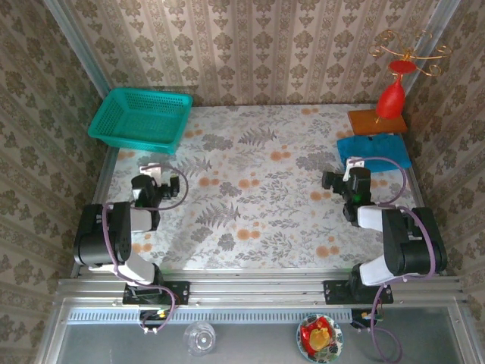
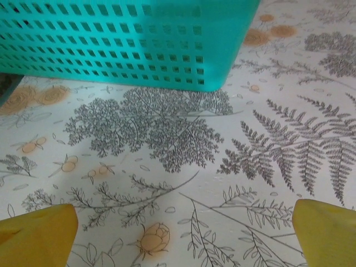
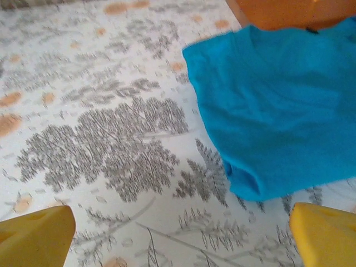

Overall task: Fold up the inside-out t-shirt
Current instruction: Reset both arms

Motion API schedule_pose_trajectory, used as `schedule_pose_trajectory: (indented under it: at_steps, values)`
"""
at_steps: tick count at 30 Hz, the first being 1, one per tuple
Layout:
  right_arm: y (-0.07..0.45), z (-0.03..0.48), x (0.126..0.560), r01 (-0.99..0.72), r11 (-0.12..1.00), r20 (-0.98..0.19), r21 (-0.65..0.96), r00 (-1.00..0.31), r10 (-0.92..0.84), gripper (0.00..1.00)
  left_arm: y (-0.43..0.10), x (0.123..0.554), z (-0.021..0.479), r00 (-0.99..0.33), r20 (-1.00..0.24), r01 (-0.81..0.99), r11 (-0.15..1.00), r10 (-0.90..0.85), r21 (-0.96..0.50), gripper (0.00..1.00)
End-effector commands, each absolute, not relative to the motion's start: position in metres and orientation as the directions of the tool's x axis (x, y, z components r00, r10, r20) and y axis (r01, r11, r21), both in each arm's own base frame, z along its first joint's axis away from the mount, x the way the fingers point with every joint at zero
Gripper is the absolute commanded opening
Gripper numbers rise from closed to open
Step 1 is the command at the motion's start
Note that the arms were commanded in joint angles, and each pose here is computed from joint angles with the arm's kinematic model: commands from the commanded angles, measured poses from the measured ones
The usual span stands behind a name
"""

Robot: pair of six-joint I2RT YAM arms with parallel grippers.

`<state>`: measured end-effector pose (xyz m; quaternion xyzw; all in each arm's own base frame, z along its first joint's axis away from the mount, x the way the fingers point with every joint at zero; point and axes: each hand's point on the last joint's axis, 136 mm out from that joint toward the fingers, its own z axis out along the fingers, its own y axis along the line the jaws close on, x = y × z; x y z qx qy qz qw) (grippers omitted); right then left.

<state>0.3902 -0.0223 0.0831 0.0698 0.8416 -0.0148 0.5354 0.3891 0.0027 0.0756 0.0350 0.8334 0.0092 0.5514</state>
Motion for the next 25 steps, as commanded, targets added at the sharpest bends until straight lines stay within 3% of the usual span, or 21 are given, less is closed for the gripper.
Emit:
schedule_pose_trajectory:
  at_steps: [1, 25]
  values:
    - [-0.0116, 0.0981, 0.3981, 0.071, 0.997, -0.939, 0.042, -0.338, 0.063, 1.0, -0.0061, 0.3983, 0.097, -0.306, -0.948, 0.098, 0.994, 0.081, 0.053, 1.0]
    - [-0.0031, 0.0976, 0.4003, 0.044, 0.999, -0.937, 0.01, -0.348, 0.024, 1.0, -0.0119, 0.3989, 0.0975, -0.304, -0.943, 0.081, 0.99, 0.133, 0.113, 1.0]
